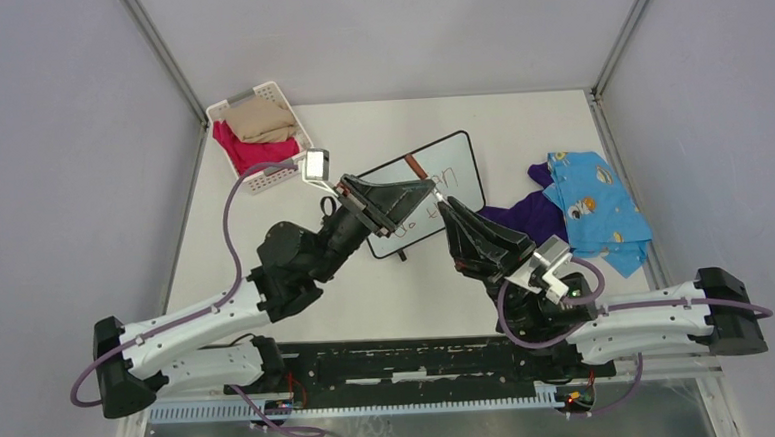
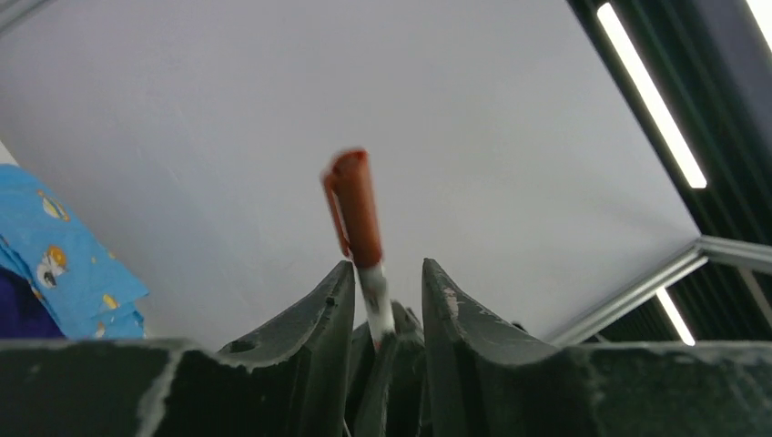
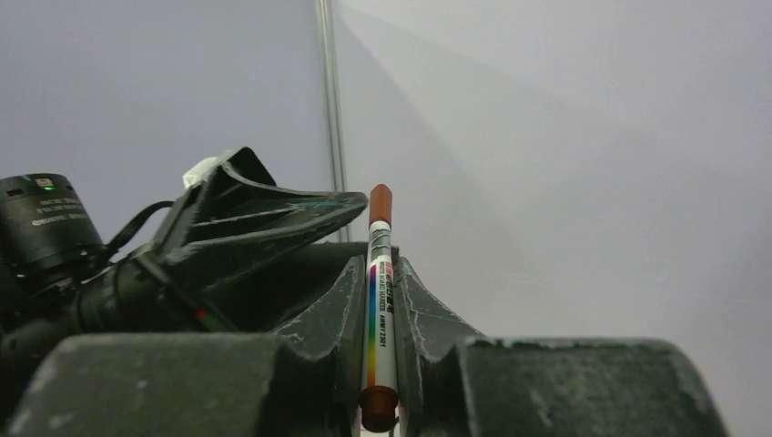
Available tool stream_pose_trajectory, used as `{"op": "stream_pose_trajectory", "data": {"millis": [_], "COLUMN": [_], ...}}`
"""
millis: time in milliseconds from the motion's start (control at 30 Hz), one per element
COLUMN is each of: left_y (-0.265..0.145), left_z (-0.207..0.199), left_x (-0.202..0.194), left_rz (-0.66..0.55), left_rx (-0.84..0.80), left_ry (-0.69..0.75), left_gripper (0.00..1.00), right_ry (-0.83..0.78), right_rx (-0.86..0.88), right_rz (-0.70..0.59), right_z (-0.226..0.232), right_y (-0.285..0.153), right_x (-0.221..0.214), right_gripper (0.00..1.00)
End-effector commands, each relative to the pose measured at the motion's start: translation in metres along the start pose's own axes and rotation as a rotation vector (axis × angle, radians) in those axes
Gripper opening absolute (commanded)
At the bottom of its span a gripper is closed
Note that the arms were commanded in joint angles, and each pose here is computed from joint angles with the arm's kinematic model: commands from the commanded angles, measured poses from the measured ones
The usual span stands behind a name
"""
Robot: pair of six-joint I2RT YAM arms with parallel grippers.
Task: Write a sentence on the whiteboard
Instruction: Close the whiteboard marker at the center of the board.
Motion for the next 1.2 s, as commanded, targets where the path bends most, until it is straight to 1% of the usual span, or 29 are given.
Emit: {"op": "stream_pose_trajectory", "data": {"millis": [0,100,200,300,433,567,833,900,967,1100,1133,1167], "left_y": [-0.015,-0.015,-0.015,-0.014,-0.010,-0.007,-0.004,-0.004,-0.004,-0.005,-0.005,-0.005], "left_z": [-0.008,-0.014,-0.019,-0.023,-0.020,-0.017,-0.013,-0.011,-0.010,-0.006,-0.004,-0.004], "left_x": [-0.012,0.001,0.012,0.021,0.023,0.023,0.019,0.018,0.018,0.017,0.017,0.019], "left_rz": [0.108,0.077,0.055,0.039,0.055,0.066,0.089,0.090,0.090,0.094,0.095,0.089], "left_rx": [-0.001,-0.004,-0.010,-0.022,-0.023,-0.030,-0.040,-0.040,-0.036,-0.025,-0.016,-0.009], "left_ry": [0.105,0.119,0.135,0.142,0.122,0.101,0.083,0.078,0.077,0.082,0.086,0.093], "left_gripper": [0.47,0.60,0.66,0.67,0.67,0.63,0.45,0.40,0.31,0.04,0.02,0.02], "right_ry": [0.012,0.016,0.026,0.036,0.041,0.041,0.035,0.032,0.029,0.028,0.029,0.027], "right_rx": [-0.035,-0.016,-0.006,0.005,0.027,0.047,0.044,0.043,0.044,0.042,0.045,0.052], "right_rz": [0.009,0.008,0.007,-0.001,-0.012,-0.013,-0.002,0.000,0.004,0.012,0.018,0.025], "right_z": [-0.009,-0.007,-0.005,-0.004,0.000,0.003,0.003,0.003,0.003,0.003,0.004,0.005], "right_y": [0.010,0.010,0.009,0.009,0.009,0.009,0.008,0.008,0.008,0.007,0.007,0.007], "right_x": [0.007,0.008,0.007,0.008,0.009,0.009,0.007,0.006,0.005,0.003,0.002,0.002], "right_gripper": [0.00,0.00,0.00,0.00,0.00,0.00,0.00,0.00,0.00,0.00,0.00,0.03]}}
Point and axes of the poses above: each gripper's point midway between its finger pads, its own y axis out along the fingers, its own z axis along the line the jaws close on, x = y × z, the point moved 4 cm from there along -y, back along the fingers, and after that the axes turned 13 degrees about -y, right-handed, at the moved point
